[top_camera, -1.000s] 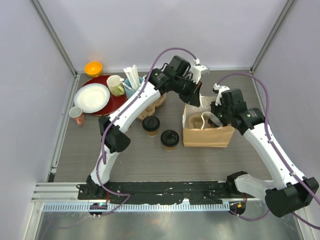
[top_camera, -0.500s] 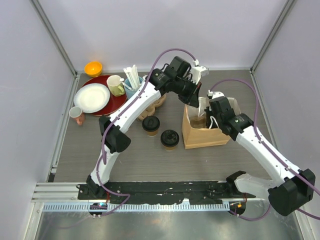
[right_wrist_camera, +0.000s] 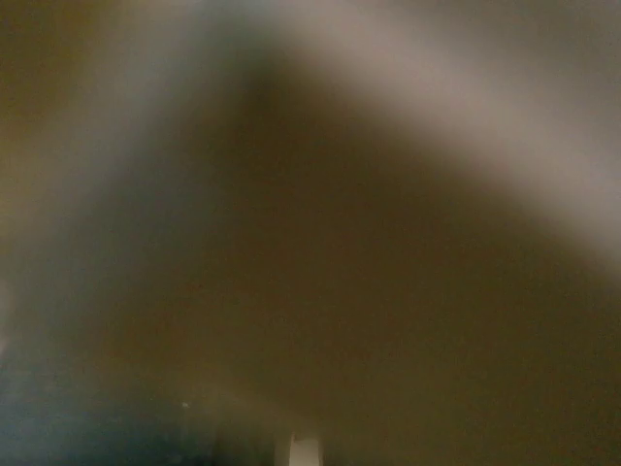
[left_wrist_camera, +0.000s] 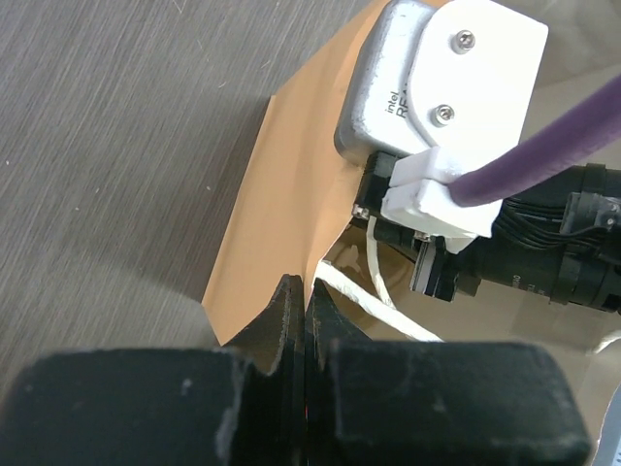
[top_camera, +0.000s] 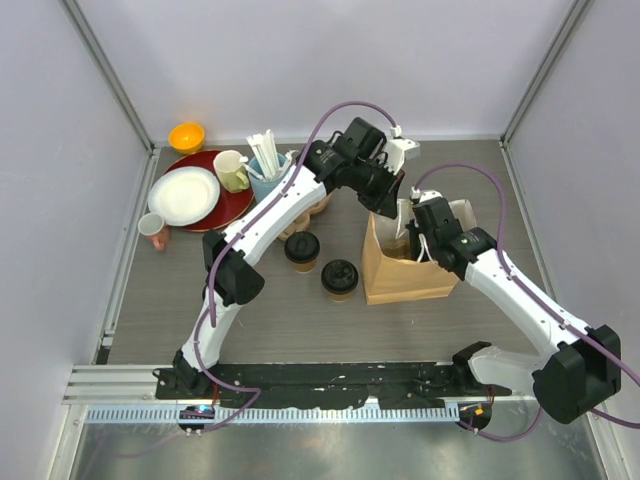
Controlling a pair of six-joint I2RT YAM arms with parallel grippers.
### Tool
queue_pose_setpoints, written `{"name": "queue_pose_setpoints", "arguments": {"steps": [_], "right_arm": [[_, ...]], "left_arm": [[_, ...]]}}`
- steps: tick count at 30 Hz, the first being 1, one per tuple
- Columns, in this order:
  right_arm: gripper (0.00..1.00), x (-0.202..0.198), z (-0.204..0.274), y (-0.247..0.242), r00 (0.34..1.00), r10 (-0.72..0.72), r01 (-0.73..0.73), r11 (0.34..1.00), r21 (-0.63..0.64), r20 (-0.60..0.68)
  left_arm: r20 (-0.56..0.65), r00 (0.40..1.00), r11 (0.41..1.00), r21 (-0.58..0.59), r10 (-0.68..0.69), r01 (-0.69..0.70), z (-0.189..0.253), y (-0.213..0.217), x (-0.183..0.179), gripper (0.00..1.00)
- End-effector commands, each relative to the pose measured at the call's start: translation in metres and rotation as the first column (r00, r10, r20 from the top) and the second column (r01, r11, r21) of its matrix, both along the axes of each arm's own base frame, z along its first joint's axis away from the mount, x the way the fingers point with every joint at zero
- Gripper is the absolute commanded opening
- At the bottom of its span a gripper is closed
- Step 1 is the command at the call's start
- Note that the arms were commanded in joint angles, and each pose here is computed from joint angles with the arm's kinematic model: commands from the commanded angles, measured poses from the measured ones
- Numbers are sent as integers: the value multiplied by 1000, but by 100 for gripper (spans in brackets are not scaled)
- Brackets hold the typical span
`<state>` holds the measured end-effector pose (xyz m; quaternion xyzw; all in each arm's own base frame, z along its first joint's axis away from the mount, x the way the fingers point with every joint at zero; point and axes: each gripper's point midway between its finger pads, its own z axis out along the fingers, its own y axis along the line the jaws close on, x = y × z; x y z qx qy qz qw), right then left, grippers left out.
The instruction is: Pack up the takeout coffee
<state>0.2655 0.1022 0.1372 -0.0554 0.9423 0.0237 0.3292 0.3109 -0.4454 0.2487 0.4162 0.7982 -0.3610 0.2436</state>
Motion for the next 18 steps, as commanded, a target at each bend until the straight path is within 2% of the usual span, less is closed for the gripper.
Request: {"name": "queue_pose_setpoints", "arguments": {"steps": [1,12,18], "right_arm": [[1,6,14,-2,998,-45,45,999,13,51],[1,-2,37,-10,995,-67,66,998,16,77],[1,-3,41,5,995,-9,1,996,86,98]], "left_arm": [[14,1000,999,-37,22,-21,14,2,6,0],[45,998,999,-26,34,-33,14,6,10,0],[76,997,999,-53,-5,9,20,1,9,0]]}}
